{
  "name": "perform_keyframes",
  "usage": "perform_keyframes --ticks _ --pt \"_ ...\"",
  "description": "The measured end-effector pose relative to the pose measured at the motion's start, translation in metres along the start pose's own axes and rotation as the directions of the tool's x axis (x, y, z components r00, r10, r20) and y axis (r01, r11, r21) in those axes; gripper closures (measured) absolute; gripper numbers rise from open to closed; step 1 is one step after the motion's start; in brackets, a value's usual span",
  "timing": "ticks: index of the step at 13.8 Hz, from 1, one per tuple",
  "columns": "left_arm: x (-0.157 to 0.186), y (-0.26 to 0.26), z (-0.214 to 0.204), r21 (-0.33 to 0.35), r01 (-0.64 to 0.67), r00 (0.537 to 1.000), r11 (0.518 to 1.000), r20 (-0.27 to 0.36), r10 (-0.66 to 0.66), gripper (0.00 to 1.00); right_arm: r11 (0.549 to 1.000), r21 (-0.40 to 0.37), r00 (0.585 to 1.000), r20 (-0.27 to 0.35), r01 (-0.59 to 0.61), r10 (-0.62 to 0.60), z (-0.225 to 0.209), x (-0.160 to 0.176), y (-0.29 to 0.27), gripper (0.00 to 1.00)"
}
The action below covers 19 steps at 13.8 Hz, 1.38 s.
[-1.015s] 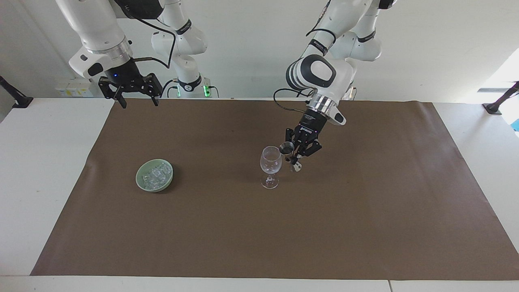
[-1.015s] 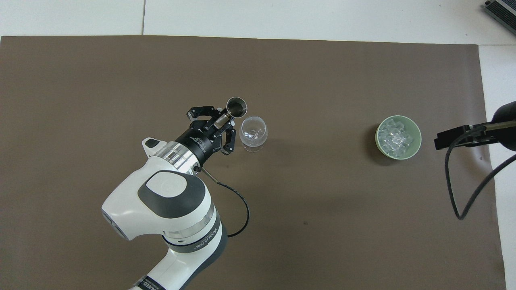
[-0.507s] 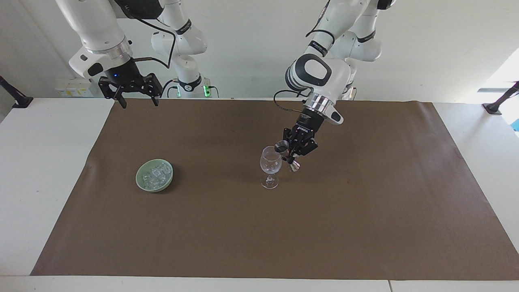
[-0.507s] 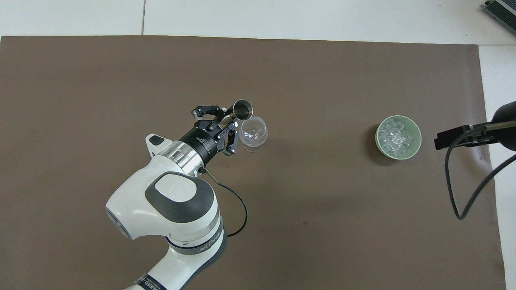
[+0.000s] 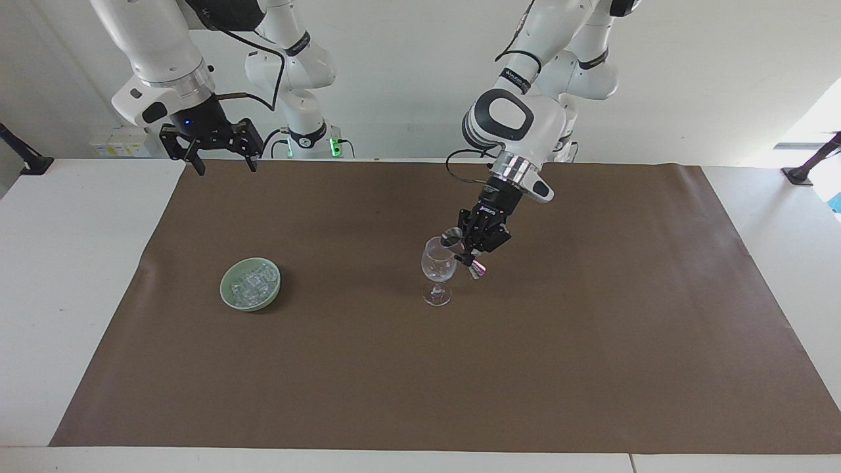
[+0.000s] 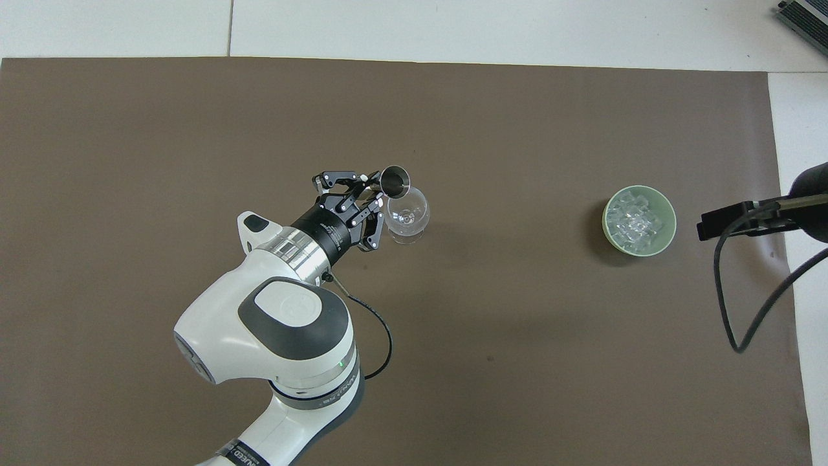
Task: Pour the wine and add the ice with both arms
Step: 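Tilt the jigger with the left gripper to pour into the glass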
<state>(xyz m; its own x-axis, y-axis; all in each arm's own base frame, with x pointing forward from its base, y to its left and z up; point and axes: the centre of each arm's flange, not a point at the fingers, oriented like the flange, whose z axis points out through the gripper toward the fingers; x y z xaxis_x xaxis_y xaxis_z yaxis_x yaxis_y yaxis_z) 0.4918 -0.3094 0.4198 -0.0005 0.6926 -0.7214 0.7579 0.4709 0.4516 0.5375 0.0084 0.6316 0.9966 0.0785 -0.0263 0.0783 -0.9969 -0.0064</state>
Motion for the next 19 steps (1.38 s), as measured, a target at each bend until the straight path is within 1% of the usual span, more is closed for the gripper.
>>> perform_keyframes --ticks 8,14,19 --pt "-0.0034 -0.0055 -0.0009 0.000 -0.139 0.990 0.990 -0.011 0.139 0.78 1.000 0.000 1.000 0.000 0.000 0.000 0.0000 0.0000 0.0000 0.00" --pt "-0.0054 -0.0063 -0.0045 -0.013 -0.236 0.971 0.972 -0.046 0.235 0.78 1.000 0.000 1.000 0.000 0.000 0.000 0.0000 0.0000 0.0000 0.00" --pt "-0.0094 -0.0060 -0.0061 -0.028 -0.277 0.958 0.960 -0.080 0.274 0.78 1.000 0.000 1.000 0.000 0.000 0.000 0.0000 0.0000 0.0000 0.00"
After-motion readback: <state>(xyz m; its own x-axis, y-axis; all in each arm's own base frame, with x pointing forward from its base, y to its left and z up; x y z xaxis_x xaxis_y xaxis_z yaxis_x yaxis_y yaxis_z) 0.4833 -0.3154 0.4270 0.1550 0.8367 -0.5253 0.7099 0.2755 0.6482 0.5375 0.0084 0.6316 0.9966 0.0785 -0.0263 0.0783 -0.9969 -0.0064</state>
